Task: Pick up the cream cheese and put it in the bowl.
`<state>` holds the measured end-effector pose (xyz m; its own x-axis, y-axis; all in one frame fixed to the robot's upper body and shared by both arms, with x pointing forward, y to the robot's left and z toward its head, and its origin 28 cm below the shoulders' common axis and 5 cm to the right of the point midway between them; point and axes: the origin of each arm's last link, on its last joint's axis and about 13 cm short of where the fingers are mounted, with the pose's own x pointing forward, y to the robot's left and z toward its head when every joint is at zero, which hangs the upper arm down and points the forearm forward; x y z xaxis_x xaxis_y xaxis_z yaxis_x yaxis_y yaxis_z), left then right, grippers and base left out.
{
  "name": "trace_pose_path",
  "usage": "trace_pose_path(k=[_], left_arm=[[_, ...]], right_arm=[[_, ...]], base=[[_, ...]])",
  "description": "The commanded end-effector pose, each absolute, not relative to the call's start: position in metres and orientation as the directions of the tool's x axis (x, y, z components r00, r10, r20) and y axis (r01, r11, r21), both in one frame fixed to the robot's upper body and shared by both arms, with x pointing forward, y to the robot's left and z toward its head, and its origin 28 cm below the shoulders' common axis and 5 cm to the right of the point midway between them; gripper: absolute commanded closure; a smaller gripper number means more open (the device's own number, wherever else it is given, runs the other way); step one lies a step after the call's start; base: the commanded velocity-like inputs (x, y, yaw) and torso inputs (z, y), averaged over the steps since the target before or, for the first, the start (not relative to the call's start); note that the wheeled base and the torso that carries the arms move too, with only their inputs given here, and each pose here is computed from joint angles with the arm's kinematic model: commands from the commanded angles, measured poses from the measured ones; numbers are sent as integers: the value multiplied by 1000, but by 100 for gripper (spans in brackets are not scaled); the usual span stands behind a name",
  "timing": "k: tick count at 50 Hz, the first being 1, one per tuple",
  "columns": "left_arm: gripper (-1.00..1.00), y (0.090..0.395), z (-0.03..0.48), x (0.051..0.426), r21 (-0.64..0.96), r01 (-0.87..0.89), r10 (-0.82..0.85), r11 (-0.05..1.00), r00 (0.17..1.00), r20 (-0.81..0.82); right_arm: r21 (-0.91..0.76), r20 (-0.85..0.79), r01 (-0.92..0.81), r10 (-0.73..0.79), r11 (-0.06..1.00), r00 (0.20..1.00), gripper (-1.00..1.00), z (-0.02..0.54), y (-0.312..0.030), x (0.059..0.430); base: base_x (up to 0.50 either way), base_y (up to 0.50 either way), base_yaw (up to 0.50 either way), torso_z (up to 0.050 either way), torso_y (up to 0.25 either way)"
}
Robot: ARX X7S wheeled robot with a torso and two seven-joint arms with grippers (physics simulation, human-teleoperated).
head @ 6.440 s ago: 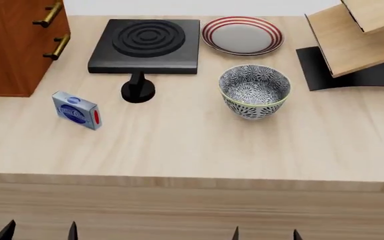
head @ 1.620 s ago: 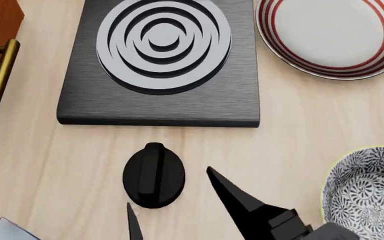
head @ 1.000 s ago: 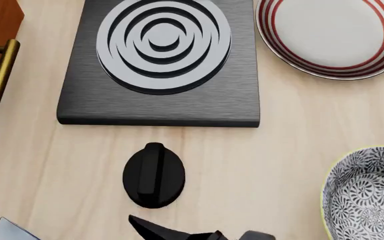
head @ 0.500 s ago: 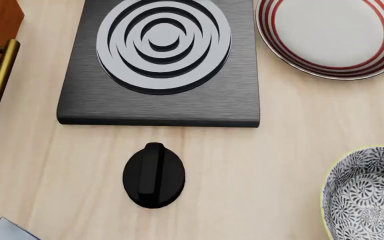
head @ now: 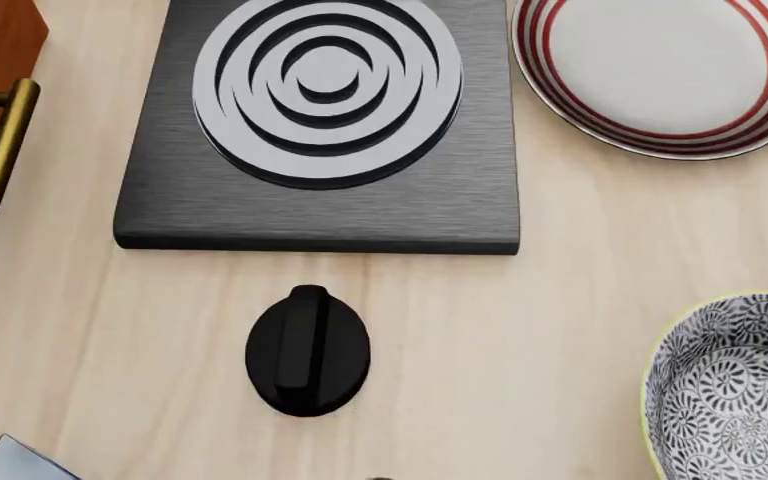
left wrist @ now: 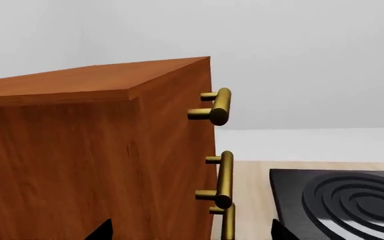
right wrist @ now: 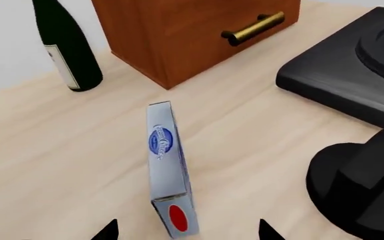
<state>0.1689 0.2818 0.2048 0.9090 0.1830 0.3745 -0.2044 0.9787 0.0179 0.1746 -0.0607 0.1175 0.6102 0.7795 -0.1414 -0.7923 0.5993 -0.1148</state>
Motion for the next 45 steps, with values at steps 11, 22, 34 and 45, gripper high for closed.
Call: trace_pose_path(k=[11, 22, 34, 45], left_arm=[[-100, 284, 204, 169, 11, -210, 190, 978, 906, 378], [-100, 287, 204, 169, 4, -217, 199, 976, 905, 377], [-100, 289, 200, 169, 3, -219, 202, 976, 907, 369], [-100, 293, 199, 168, -8, -226, 213, 974, 905, 369]], right_arm=[[-115, -230, -796, 763, 595, 604, -100, 110, -49, 193], [-130, -246, -805, 768, 579, 591, -100, 109, -42, 194], [-146, -267, -813, 769, 563, 580, -100, 105, -36, 192], [-155, -280, -811, 762, 565, 584, -100, 105, -32, 194]], base=[[0, 0, 0, 0, 0], [0, 0, 0, 0, 0], [0, 0, 0, 0, 0], [0, 0, 0, 0, 0]])
